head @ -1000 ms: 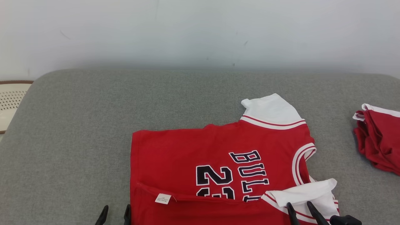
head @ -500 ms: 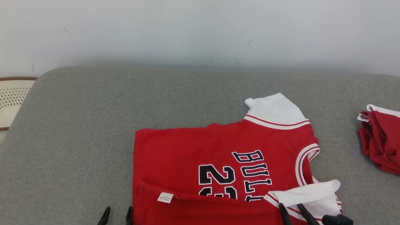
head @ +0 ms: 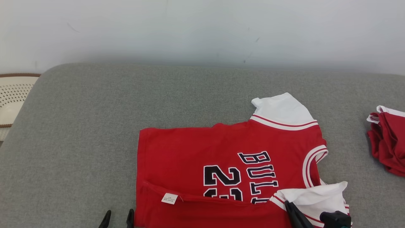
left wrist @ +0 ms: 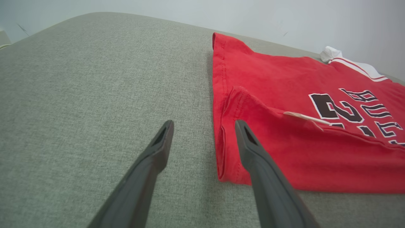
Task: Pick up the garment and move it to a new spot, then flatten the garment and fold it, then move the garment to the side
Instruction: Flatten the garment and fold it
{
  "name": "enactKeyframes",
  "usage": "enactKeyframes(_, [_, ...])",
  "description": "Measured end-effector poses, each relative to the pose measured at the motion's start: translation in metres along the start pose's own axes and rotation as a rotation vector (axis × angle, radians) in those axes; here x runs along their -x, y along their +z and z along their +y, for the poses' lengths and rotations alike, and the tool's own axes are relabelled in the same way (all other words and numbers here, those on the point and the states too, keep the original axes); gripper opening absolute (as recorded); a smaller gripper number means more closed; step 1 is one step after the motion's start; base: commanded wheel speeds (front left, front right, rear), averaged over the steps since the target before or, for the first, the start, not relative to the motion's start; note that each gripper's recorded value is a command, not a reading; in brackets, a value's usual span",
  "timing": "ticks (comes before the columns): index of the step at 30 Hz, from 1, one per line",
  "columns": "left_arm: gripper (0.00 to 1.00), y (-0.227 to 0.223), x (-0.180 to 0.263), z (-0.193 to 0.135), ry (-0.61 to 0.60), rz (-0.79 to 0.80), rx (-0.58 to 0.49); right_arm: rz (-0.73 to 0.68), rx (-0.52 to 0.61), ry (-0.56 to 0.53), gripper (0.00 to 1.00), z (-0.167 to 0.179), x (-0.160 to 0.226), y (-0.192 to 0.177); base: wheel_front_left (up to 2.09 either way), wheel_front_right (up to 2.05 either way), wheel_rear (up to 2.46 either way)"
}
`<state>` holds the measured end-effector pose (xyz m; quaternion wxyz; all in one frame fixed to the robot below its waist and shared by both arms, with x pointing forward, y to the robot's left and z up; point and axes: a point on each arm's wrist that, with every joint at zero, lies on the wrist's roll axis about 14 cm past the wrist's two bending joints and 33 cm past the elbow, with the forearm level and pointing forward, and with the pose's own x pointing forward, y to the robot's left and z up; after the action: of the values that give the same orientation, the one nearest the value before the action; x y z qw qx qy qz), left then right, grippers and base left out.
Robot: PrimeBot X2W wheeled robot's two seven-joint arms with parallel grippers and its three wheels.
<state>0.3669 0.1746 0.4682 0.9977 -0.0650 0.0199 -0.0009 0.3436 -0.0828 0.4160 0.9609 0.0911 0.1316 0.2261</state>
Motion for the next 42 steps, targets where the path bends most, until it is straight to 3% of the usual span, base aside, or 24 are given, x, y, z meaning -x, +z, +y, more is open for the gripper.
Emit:
enactKeyframes(15, [1.0,-0.004,-0.006,-0.004,-0.013,0.014,0.009,-0.052,0.089,0.023,0.0,-0.011,-0.037,0.033,0.0,0.0,0.0])
enactKeyframes(16, [1.0,-0.006,-0.006,-0.004,-0.015,0.018,0.01,-0.035,0.099,0.022,0.26,-0.013,-0.042,0.031,0.0,0.0,0.0])
enactKeyframes(17, [1.0,-0.006,-0.006,-0.004,-0.015,0.018,0.01,-0.035,0.099,0.022,0.26,-0.013,-0.042,0.031,0.0,0.0,0.0])
enactKeyframes(18, [1.0,-0.005,-0.007,-0.005,-0.016,0.016,0.009,-0.022,0.104,0.013,0.54,-0.017,-0.045,0.028,0.0,0.0,0.0])
enactKeyframes(19, [1.0,-0.003,-0.009,-0.005,-0.017,0.012,0.008,-0.011,0.115,0.007,1.0,-0.021,-0.047,0.027,0.0,0.0,0.0])
enactKeyframes(28, [1.0,0.003,-0.008,0.003,0.012,-0.007,0.002,-0.107,0.153,-0.04,1.0,-0.033,-0.055,0.06,0.0,0.0,0.0])
enactKeyframes(42, [1.0,0.019,-0.003,-0.007,-0.006,-0.058,-0.059,-0.223,0.163,-0.224,1.0,-0.061,0.009,0.077,0.0,0.0,0.0])
